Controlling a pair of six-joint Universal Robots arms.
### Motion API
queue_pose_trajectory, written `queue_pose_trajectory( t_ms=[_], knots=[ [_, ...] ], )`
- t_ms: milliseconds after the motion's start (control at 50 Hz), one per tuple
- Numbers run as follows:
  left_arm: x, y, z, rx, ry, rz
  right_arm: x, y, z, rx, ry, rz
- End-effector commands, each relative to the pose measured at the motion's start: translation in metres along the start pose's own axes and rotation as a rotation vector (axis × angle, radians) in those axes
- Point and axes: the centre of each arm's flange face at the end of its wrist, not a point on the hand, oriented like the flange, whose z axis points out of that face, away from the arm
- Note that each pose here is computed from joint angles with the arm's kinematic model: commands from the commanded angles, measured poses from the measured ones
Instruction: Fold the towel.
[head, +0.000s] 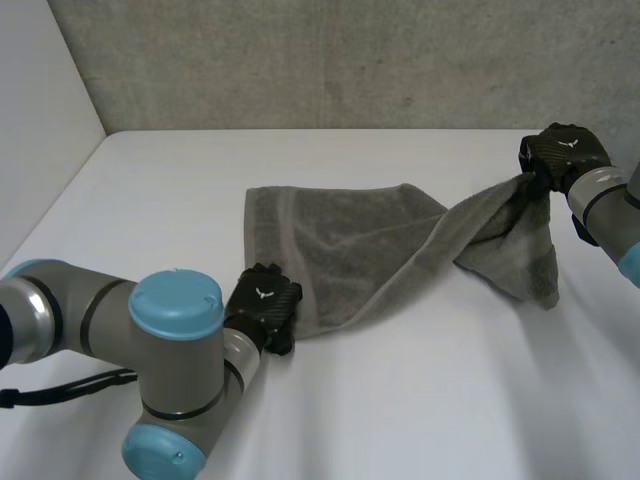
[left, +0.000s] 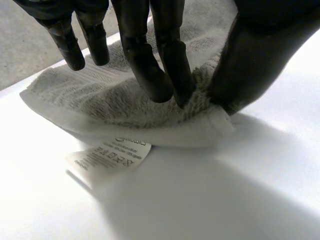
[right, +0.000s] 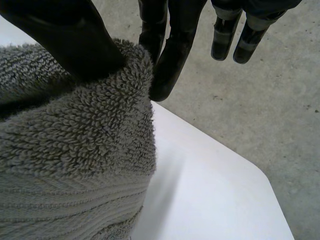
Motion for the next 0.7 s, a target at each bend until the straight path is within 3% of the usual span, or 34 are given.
queue_pose_trajectory(
  t_ms=[20, 400, 700],
  knots=[
    [-0.014, -0.025, -0.006, 0.068, -0.028, -0.02, -0.001, -0.002, -0.003, 0.001, -0.008, 0.0],
    [-0.052, -0.036, 0.001, 0.093, -0.119, -0.054, -0.008, -0.008, -0.023, -0.004, -0.056, 0.005],
    [-0.079, -0.048, 0.011, 0.142, -0.064, -0.072, -0.047, 0.001, -0.054, -0.095, -0.191, 0.017]
  ],
)
